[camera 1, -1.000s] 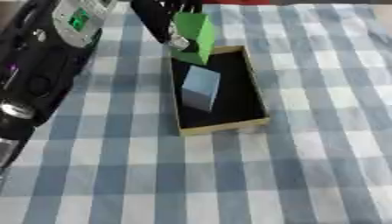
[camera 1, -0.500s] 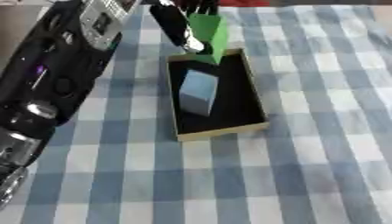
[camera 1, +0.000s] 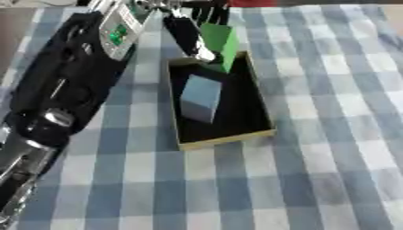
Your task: Pick up objects on the table and place them in the box.
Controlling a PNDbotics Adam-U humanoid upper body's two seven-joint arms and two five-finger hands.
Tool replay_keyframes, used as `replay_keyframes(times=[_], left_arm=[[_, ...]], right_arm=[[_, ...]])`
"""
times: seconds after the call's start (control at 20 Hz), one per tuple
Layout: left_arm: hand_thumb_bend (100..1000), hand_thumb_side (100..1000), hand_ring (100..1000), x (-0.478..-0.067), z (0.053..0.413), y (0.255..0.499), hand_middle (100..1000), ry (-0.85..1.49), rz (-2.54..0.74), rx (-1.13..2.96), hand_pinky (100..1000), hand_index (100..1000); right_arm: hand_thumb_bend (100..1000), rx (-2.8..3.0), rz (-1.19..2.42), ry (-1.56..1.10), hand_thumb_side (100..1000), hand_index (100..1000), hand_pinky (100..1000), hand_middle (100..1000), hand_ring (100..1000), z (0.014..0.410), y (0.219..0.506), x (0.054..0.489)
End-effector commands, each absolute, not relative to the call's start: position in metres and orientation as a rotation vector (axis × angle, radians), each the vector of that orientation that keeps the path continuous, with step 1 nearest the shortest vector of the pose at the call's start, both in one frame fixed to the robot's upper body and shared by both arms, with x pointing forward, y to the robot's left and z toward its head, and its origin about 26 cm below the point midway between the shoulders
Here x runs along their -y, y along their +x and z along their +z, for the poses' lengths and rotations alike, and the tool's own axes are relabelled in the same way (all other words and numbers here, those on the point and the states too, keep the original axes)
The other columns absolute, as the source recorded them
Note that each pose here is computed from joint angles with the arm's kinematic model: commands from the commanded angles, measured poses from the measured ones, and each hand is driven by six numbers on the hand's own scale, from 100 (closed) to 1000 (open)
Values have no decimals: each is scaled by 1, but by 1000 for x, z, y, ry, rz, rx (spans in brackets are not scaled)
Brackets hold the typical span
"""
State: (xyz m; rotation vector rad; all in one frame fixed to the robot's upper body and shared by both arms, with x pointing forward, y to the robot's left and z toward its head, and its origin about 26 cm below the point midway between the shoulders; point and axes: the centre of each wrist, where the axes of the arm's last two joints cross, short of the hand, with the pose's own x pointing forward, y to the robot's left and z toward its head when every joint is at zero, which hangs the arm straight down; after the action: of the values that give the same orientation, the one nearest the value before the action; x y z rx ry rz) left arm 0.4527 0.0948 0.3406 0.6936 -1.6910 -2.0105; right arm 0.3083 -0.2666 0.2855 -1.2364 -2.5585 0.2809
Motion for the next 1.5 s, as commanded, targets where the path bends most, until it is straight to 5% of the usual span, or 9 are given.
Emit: replay_keyframes(times=[0.05,0.4,0.8,1.0,1.5], left_arm=[[195,339,506,-98,349,453,457,730,-2006,1695,574,608],[298,401,585,-98,333,461,518,707,-2048,1628,656,668],[533,549,822,-100,332,461,793,742,-2079,1625,834,851],[599,608,872,-103,332,462,855,797,-2053,1642,888,881],[509,638,833,-111,361,442,795,847,-1916,1905,852,847]], right_arm=[[100,2590,278,-1246,1000,821,837,817,803,294,304,267],[100,2585,268,-1250,1000,821,836,817,803,293,304,267],[100,2574,258,-1260,1000,820,836,816,803,292,304,269],[100,2570,255,-1264,1000,820,836,816,802,291,304,270],[100,2553,255,-1278,1000,820,836,816,803,288,304,273]])
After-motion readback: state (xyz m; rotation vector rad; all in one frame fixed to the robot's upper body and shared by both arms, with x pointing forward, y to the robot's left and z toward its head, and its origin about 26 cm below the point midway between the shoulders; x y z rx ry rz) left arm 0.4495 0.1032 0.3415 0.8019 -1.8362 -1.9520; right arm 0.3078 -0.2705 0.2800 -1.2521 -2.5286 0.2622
